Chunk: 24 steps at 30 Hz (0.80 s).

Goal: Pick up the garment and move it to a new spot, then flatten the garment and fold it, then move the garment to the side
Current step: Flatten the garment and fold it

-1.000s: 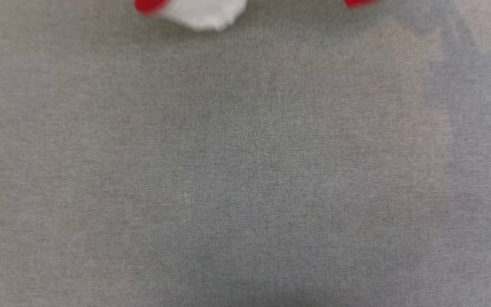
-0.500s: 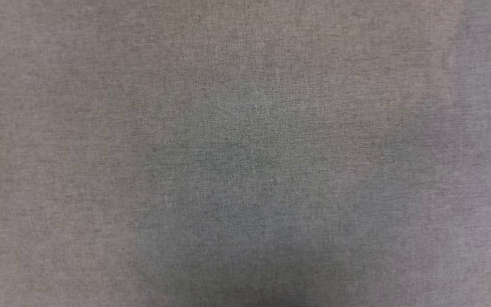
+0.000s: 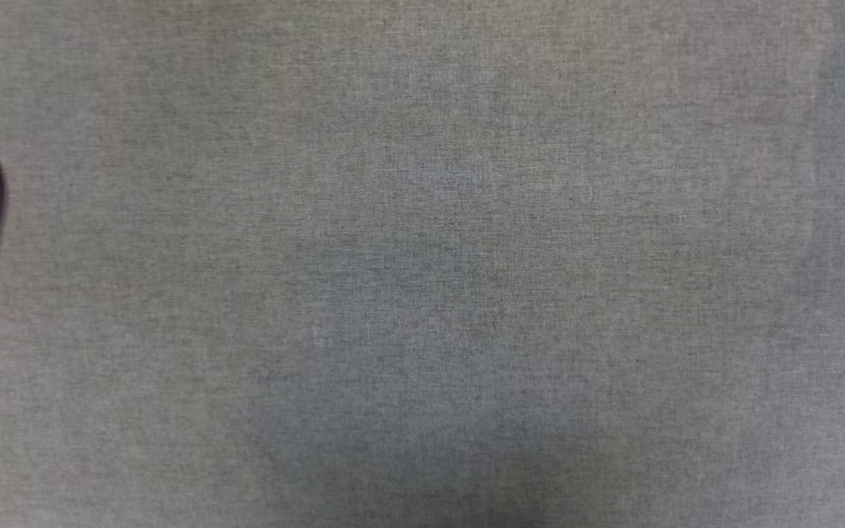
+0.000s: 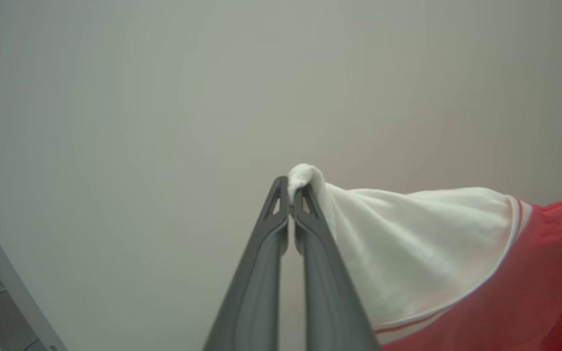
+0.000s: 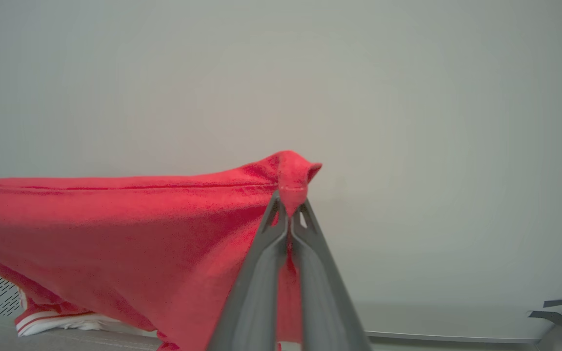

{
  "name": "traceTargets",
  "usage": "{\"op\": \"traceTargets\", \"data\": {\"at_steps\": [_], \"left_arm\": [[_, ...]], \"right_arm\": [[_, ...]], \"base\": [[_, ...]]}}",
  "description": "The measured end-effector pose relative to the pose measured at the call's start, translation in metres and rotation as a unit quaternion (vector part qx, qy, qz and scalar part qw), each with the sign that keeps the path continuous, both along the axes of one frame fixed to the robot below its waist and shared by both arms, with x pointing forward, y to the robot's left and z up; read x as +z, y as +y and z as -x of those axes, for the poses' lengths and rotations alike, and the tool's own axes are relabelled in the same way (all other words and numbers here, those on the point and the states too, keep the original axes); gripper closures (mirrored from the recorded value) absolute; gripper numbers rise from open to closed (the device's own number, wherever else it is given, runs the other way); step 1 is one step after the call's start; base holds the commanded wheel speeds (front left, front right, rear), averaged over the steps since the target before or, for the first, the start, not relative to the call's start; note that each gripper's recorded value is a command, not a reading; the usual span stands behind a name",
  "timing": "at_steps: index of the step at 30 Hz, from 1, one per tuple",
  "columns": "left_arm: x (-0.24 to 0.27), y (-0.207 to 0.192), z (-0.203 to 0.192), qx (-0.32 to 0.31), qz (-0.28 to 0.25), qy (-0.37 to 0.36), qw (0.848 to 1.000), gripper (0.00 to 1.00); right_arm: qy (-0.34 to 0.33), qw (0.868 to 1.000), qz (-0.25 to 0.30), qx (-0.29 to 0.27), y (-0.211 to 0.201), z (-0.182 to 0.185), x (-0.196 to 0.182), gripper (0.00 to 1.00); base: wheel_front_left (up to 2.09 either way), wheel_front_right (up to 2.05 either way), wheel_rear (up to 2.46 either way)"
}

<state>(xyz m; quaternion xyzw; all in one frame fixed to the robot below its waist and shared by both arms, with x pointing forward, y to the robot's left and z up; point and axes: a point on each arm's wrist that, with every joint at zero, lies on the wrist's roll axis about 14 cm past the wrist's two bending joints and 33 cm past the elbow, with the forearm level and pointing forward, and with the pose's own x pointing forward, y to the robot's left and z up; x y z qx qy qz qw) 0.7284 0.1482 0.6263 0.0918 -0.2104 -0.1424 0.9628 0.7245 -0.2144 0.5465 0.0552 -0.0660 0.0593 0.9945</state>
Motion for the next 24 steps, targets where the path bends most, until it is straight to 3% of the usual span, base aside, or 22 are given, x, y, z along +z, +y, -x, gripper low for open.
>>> {"op": "traceTargets", "data": {"at_steps": [12, 24], "left_arm": [[-0.098, -0.011, 0.098, -0.03, 0.011, 0.126, 0.992, 1.0], [-0.142, 0.021, 0.205, 0.014, 0.037, 0.219, 0.975, 1.0]], "right_arm": [[0.076, 0.996, -0.012, 0.055, 0.031, 0.073, -0.056, 1.0], [0.199, 0.974, -0.026, 0.101, 0.04, 0.178, -0.1, 1.0]], "base": [[0.0, 0.0, 0.0], [0.0, 0.0, 0.0]]}}
